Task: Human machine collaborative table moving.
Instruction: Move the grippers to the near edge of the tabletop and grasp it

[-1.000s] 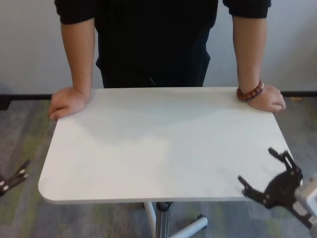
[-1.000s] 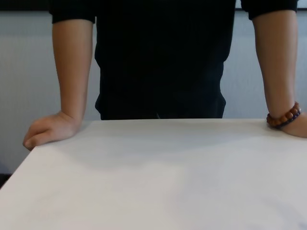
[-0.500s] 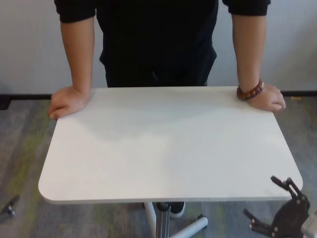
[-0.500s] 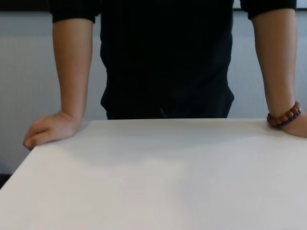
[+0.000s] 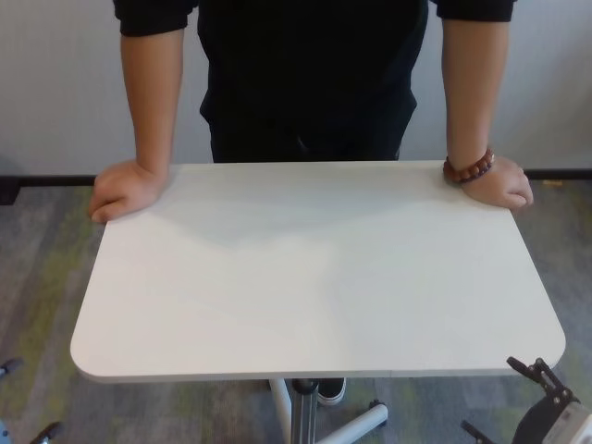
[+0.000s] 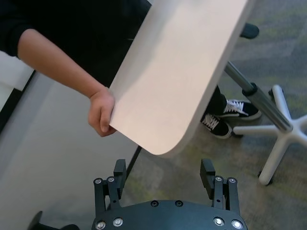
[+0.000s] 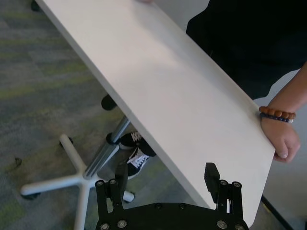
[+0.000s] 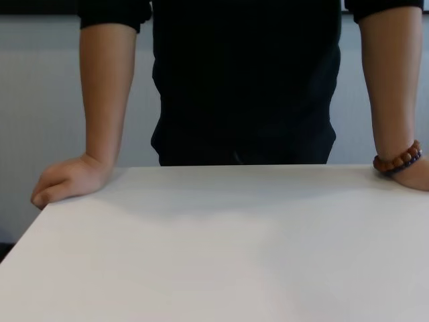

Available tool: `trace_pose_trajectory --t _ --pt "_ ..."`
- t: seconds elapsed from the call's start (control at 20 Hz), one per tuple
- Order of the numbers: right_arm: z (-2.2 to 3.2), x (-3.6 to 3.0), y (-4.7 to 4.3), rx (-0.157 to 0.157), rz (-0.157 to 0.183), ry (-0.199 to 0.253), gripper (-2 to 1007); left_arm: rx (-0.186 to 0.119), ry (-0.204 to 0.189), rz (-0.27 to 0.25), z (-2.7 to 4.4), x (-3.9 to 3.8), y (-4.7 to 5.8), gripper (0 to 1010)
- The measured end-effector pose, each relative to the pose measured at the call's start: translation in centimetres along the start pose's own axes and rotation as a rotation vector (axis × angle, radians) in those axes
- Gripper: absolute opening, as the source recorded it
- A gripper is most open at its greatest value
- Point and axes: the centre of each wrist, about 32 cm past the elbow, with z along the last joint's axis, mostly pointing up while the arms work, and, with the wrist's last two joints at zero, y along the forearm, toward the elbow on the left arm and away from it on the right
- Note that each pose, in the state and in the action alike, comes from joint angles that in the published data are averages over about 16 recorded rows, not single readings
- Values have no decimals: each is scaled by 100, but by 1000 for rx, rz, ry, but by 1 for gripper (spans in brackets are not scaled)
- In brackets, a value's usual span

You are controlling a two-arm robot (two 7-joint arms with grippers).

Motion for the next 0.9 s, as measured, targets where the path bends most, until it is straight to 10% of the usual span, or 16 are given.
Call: trace_pose_trajectory --t 0.9 --pt "-20 -61 48 -138 -13 -116 1005 213 -250 7 200 -277 -326 1001"
